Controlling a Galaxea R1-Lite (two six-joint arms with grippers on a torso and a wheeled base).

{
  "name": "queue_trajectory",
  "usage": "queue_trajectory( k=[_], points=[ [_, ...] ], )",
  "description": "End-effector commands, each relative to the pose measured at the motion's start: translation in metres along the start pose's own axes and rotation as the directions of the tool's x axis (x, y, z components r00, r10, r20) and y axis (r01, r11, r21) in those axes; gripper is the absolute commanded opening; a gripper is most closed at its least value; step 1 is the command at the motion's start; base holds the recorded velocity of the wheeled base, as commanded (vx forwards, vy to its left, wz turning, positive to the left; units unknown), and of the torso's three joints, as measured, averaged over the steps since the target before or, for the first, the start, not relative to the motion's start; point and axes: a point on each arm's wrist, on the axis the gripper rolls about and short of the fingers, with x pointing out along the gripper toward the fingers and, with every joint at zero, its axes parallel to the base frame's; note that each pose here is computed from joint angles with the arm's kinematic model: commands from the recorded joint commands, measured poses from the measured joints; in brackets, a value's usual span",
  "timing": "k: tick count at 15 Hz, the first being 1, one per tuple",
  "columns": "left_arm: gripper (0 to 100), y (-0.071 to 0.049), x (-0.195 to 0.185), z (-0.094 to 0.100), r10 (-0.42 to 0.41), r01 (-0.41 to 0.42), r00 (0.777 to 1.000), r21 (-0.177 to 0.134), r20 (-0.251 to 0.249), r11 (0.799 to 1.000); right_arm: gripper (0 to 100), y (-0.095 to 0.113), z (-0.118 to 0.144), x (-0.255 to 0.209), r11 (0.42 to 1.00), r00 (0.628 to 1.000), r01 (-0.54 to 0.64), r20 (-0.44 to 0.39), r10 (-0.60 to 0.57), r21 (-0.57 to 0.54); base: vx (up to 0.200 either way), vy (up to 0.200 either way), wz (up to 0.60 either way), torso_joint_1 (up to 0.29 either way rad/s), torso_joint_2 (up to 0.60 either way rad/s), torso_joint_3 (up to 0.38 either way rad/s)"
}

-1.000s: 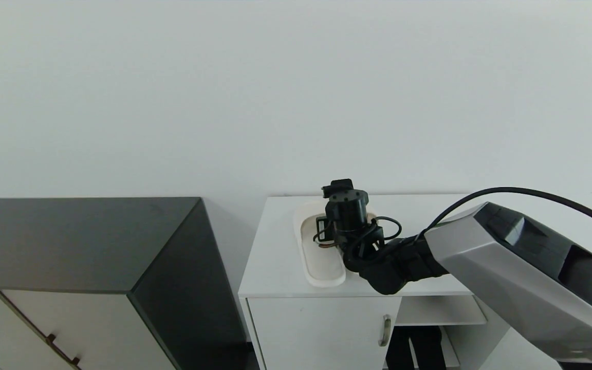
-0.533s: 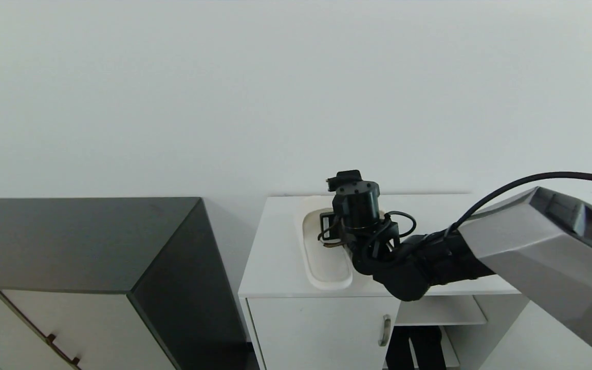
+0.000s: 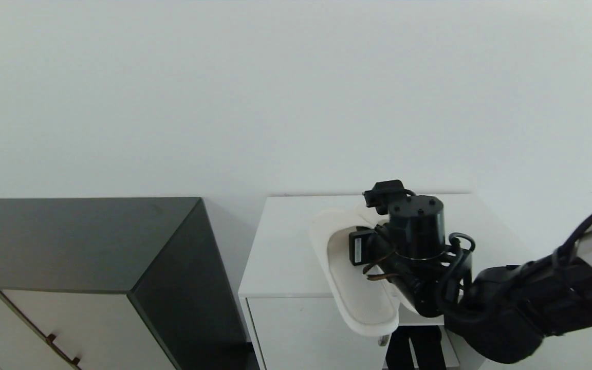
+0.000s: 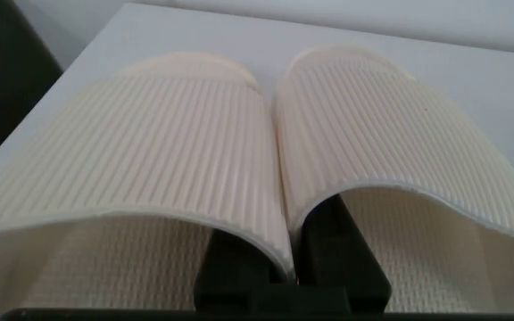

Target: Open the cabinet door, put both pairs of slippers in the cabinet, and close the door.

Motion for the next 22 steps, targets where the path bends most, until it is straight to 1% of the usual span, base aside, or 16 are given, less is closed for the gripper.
queue_trajectory(
  k=[1,2,11,22],
  points=[
    [0,0.0,0.0,0.0,0.0,0.0,1.0,0.0,0.0,1.0,0,-0.016,0.018,-0.037,0.996,0.996,-0.087,0.029,0.086,0.018,0.0,0.0,0.0,0.0,0.0,0.0],
    [0,0.0,0.0,0.0,0.001,-0.001,1.0,-0.003,0.0,1.0,0,-0.02,0.014,-0.041,0.994,0.994,-0.111,0.013,0.111,0.013,0.0,0.0,0.0,0.0,0.0,0.0],
    [0,0.0,0.0,0.0,0.001,-0.001,1.0,-0.004,0.0,1.0,0,-0.019,0.002,-0.032,0.995,0.995,-0.095,-0.021,0.095,-0.003,0.0,0.0,0.0,0.0,0.0,0.0],
    [0,0.0,0.0,0.0,0.0,0.0,1.0,-0.003,0.0,1.0,0,-0.019,-0.004,-0.031,0.996,0.995,-0.093,-0.039,0.092,-0.011,-0.2,0.0,0.0,0.001,0.0,0.002]
  ],
)
